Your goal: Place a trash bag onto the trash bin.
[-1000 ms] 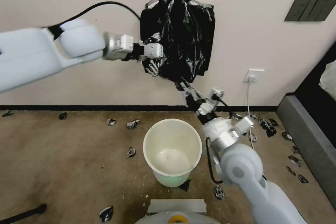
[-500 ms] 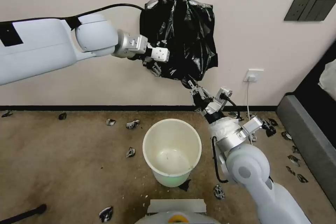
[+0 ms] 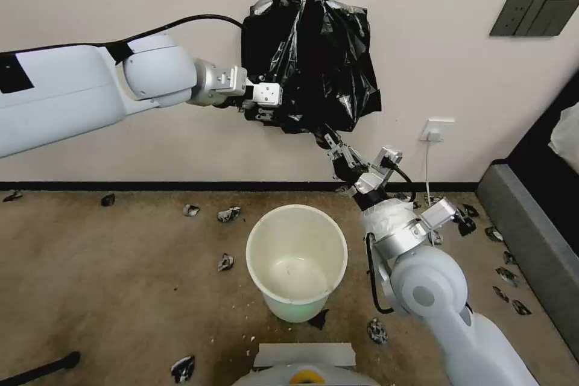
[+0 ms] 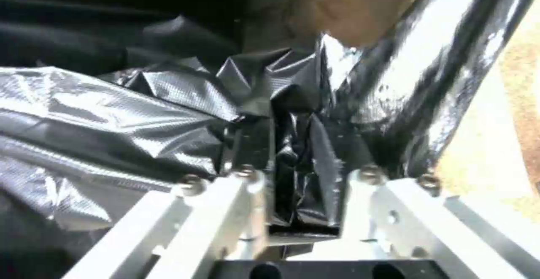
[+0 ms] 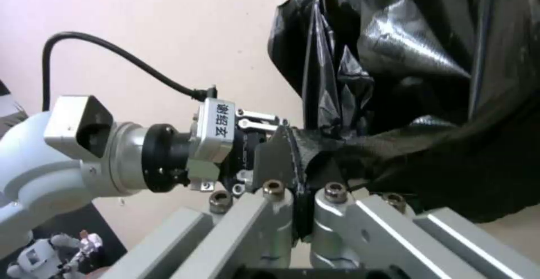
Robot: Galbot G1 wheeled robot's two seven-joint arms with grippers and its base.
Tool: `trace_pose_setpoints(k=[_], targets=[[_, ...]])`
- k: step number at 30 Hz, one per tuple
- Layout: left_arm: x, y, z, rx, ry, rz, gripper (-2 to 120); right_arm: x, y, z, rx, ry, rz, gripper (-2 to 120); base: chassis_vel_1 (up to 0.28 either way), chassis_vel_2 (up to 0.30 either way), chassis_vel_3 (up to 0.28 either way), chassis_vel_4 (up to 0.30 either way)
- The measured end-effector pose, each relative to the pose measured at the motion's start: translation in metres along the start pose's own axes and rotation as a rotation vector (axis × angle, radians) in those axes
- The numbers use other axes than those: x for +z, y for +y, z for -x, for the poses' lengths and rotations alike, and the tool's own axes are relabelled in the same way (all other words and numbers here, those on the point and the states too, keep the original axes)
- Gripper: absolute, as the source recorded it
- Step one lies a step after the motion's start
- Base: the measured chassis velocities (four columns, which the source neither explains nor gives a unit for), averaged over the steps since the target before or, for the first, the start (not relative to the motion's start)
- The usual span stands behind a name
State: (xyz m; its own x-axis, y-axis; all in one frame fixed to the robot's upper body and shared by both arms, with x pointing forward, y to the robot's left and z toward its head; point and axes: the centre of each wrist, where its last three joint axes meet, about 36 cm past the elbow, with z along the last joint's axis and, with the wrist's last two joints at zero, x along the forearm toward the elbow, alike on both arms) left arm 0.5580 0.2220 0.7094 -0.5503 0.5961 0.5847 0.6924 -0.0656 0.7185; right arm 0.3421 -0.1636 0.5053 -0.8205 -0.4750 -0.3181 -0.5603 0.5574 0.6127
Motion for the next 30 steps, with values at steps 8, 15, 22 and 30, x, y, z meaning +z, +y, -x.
trace_pose_setpoints(k=[8,15,22,30], targets=[[0.01,-0.008,0.004,-0.106,-0.045,-0.076,0,-0.002,0.005,0.001,-0.007,-0.005,0.006,0,0.0,0.0,0.0,0.0],[0.018,-0.025,0.01,-0.281,-0.185,-0.211,0,-0.003,0.008,0.001,-0.009,-0.002,0.004,0,0.0,0.0,0.0,0.0],[0.025,-0.062,0.015,-0.507,-0.381,-0.422,0,-0.005,0.007,0.001,0.006,-0.005,-0.007,0,0.0,0.0,0.0,0.0],[0.026,-0.092,0.019,-0.652,-0.499,-0.56,0,-0.007,0.008,0.004,0.015,0.001,-0.014,0,0.0,0.0,0.0,0.0]])
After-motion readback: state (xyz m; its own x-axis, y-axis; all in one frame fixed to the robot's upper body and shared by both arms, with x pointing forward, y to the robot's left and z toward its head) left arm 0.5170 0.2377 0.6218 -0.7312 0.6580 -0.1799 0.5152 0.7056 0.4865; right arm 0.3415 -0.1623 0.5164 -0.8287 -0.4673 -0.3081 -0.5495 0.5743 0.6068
